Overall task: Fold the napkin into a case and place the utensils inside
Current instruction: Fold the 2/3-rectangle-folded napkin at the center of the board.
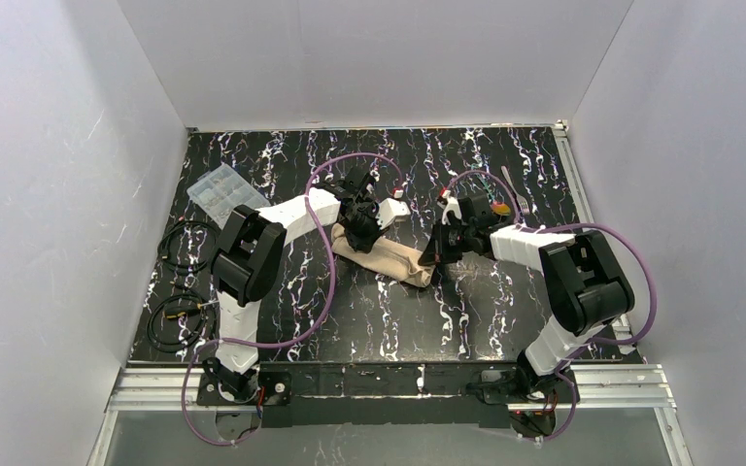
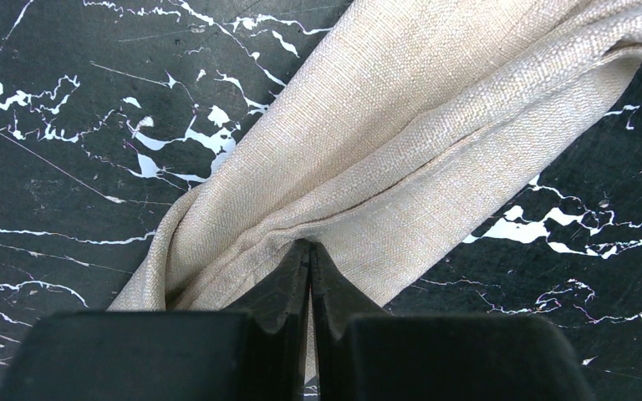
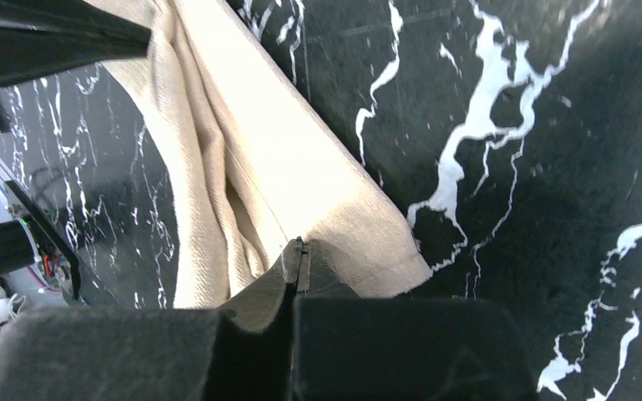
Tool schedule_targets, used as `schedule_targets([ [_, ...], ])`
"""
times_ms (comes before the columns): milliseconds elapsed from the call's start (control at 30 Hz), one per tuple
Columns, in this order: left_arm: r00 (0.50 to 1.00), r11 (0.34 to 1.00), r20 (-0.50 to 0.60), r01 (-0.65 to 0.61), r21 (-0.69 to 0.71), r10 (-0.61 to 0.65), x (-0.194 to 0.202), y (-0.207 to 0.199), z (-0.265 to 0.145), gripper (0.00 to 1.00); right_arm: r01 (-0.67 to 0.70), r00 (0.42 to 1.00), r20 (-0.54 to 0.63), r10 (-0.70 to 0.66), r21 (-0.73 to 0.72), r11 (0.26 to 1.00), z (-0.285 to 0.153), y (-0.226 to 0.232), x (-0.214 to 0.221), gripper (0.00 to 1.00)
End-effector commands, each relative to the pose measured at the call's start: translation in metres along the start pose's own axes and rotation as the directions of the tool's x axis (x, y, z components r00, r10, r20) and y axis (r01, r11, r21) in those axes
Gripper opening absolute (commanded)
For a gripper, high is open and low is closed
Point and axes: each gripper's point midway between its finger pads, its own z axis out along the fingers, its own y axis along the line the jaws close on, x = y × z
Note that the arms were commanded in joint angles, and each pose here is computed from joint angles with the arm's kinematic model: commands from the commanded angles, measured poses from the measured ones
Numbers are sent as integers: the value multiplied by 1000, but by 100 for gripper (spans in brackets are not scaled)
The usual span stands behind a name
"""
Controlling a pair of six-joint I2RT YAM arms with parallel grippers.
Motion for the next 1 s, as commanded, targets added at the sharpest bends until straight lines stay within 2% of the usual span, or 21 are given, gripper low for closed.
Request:
schedule_targets([
  [0, 993, 999, -118, 4, -50, -10, 34, 9, 4, 0, -1, 1000, 8, 1, 10, 1000, -3, -2, 5, 1],
  [300, 992, 999, -122, 0, -54, -7, 35, 10, 5, 0, -66, 996, -58, 72, 90, 994, 5, -28, 40, 1],
  [500, 992, 998, -126, -5, -57, -2, 36, 11, 5, 0, -51, 996, -66, 58, 106, 993, 0, -27, 36, 1],
  [600, 992, 998, -124, -4, -56, -3, 35, 11, 4, 0, -16, 997, -71, 22, 85, 996, -6, -17, 26, 1],
  [767, 992, 999, -125, -3, -54, -3, 36, 10, 4, 0, 72, 997, -11, -72, -28, 997, -30, 30, -21, 1],
  [967, 992, 998, -127, -13, -58, 6, 36, 11, 3, 0, 64, 998, 9, -64, -79, 995, -19, 41, -43, 1],
])
